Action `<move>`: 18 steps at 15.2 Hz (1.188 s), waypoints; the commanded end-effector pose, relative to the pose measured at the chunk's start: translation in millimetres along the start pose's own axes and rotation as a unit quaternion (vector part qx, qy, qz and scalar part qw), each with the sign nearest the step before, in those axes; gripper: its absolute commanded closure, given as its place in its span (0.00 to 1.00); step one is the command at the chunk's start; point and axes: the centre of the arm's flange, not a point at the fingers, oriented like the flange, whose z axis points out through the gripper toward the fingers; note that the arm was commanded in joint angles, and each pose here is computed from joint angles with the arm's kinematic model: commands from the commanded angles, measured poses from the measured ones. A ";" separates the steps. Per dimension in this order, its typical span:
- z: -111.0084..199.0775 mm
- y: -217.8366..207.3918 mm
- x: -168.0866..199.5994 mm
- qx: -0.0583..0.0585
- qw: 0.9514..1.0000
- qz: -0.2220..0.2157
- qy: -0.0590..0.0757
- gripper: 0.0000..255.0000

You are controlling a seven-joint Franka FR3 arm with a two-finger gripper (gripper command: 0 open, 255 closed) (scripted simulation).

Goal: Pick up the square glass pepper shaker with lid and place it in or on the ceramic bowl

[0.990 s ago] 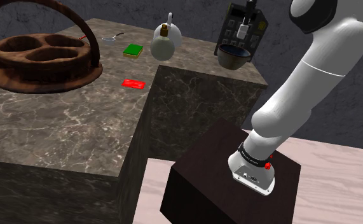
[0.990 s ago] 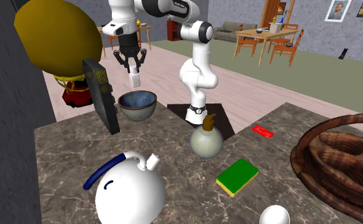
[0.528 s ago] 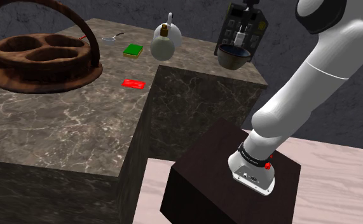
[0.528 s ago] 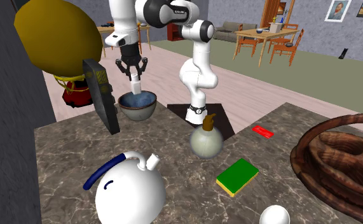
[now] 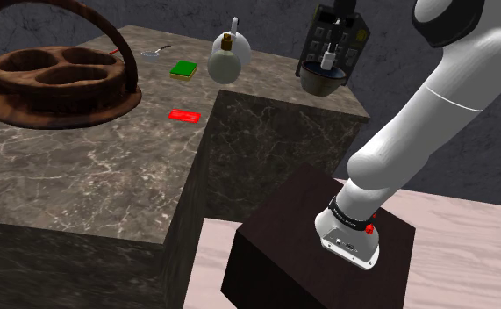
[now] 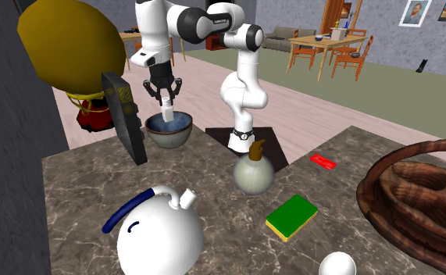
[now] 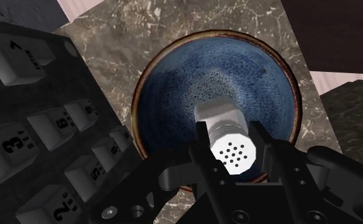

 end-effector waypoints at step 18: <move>-49.7 0.0 0.1 0.000 1.000 0.000 0.000 0.00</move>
